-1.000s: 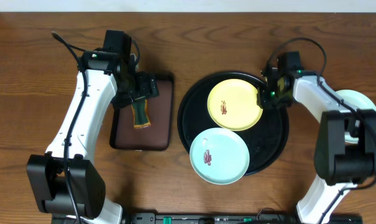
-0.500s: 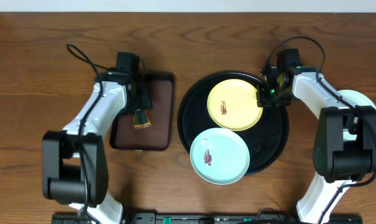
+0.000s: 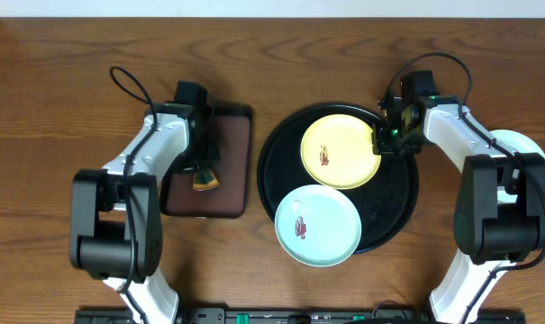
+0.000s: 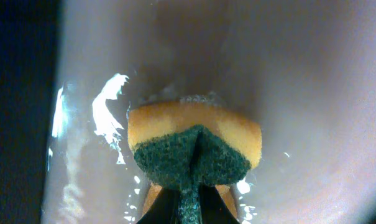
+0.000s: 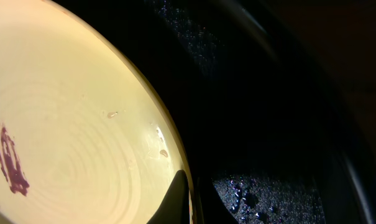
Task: Clean dirty plates on tray and stack at the side
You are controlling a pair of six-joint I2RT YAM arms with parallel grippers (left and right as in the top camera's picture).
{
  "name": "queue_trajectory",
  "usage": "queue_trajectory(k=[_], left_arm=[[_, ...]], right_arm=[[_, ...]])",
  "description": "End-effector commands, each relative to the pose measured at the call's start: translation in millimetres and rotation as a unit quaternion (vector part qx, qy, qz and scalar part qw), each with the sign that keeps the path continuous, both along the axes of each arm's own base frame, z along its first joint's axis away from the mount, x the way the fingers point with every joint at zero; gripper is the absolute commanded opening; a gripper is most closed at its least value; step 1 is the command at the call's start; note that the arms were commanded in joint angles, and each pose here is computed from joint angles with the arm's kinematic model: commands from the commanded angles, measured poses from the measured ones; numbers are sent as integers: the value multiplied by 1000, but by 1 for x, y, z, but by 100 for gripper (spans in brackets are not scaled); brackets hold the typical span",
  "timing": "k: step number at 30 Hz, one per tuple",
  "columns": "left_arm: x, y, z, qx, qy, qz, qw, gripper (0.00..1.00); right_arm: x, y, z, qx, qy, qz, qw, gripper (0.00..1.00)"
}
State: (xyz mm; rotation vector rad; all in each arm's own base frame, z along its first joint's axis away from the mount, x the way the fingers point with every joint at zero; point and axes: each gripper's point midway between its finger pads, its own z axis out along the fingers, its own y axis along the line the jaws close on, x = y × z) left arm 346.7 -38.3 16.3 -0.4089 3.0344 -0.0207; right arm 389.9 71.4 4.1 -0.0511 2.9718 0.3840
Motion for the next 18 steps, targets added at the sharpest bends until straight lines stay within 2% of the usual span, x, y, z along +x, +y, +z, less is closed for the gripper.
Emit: queue_trajectory(k=[1,5,12,18], left_arm=[[28,-4,56,-11,-87,-5,996,7],[24,-4,46,-9,-75,-6,997,7],[5,-9,-17,-1,-7,-21,1000,7],[11,-11,8,0,-8,-38,999,7]], right_arm=[[-8,-2,-13,-12,24,-5,1000,1],[-8,-2,-13,-12,23,-5,1000,1],[-10,-2,-14,-12,27,-5,1000,1],[-10,-2,-14,-12,28,-5,1000,1]])
